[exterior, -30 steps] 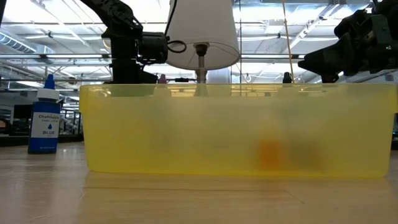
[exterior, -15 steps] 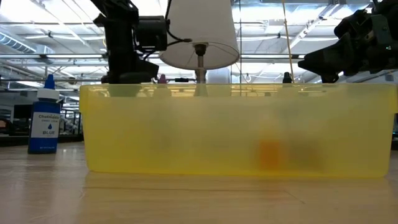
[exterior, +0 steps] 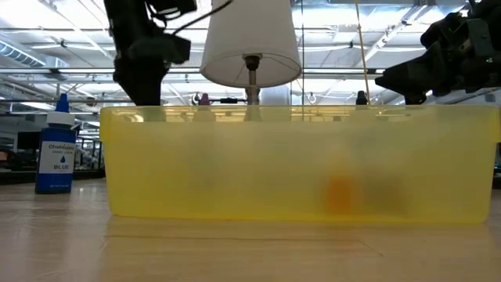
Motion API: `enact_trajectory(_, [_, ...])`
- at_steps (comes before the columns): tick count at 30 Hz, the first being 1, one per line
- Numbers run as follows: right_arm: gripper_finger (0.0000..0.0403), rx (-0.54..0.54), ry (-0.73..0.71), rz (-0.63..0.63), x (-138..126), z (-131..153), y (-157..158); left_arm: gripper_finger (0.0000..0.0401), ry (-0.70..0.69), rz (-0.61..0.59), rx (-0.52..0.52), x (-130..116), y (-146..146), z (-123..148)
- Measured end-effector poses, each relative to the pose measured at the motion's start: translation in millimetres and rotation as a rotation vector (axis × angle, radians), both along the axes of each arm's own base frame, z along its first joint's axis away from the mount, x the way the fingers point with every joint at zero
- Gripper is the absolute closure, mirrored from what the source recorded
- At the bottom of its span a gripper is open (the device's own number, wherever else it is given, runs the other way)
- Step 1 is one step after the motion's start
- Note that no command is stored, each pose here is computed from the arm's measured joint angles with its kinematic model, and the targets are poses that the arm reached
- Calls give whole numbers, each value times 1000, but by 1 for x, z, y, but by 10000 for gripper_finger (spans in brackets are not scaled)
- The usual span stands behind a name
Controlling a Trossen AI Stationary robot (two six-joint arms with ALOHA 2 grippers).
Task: Pick & Place food coloring
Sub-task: Put the large green food coloring bottle into the transparent bin
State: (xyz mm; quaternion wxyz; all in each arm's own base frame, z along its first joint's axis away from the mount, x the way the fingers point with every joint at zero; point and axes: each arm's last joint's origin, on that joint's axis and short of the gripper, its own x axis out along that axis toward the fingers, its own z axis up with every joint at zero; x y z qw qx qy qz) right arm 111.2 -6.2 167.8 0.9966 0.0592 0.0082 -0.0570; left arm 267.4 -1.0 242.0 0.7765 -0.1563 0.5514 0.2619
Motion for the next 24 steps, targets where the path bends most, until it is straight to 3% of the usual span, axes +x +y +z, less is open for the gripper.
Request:
enact_trajectory(8, [291, 0, 0, 0, 0, 0, 0, 260, -181, -139, -33, 15, -46, 47])
enact_trajectory(15, [291, 0, 0, 0, 0, 0, 0, 260, -321, -282, 58, 21, -86, 88])
enact_trajectory(19, [291, 0, -2, 0, 0, 0, 0, 260, -346, -354, 110, 36, -99, 99])
enact_trajectory(24, [291, 0, 0, 0, 0, 0, 0, 260, -284, -457, 171, 70, -102, 93])
